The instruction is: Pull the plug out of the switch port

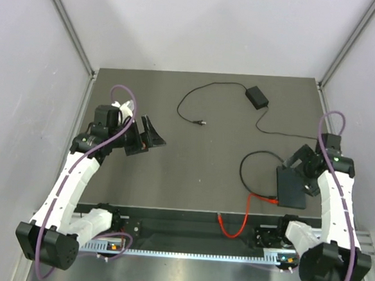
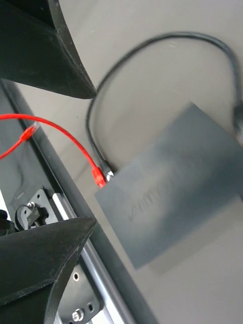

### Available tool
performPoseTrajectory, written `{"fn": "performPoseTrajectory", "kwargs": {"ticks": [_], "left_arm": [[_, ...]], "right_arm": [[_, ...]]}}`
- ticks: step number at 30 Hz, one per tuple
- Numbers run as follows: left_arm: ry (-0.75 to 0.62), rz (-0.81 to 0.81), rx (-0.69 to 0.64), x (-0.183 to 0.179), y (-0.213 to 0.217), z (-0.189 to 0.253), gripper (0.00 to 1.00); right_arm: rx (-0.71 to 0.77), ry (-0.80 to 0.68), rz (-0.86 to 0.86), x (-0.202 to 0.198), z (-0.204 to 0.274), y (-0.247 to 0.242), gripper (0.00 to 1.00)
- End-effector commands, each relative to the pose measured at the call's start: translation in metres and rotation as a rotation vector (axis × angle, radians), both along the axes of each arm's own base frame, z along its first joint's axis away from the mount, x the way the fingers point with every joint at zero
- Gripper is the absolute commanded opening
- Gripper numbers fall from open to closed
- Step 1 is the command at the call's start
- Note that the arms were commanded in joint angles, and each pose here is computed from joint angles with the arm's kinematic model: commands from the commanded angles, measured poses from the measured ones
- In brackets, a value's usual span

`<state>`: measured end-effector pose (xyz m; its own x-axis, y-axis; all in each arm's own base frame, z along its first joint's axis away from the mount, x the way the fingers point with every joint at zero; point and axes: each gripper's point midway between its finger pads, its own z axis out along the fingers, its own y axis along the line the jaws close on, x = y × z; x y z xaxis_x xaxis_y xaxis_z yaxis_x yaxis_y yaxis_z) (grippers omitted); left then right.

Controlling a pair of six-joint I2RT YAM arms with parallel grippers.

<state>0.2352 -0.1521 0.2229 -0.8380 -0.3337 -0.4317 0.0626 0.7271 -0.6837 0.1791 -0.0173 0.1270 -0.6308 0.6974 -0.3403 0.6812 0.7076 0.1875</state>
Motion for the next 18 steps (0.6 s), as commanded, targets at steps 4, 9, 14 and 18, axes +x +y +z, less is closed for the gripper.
{"fn": "performPoseTrajectory", "kwargs": {"ticks": [4, 9, 14, 18], "left_arm": [[-0.144, -0.094, 0.094, -0.013, 0.002, 0.020, 0.99], [-0.170, -0.199, 0.138, -0.023, -0.010, 0.010, 0.99], [-0.217, -0.271, 0.206, -0.023, -0.017, 0.009, 0.99], [-0.243, -0.336, 0.234, -0.026, -0.027, 0.012, 0.99]], "right_arm": [[0.047, 0.012, -0.123, 0.006, 0.000, -0.028, 0.98], [0.041, 0.058, -0.210, -0.004, -0.010, -0.048, 0.95], [0.038, 0.119, -0.248, -0.024, -0.020, -0.049, 0.94], [0.068, 0.165, -0.303, -0.048, -0.028, -0.035, 0.96]]}}
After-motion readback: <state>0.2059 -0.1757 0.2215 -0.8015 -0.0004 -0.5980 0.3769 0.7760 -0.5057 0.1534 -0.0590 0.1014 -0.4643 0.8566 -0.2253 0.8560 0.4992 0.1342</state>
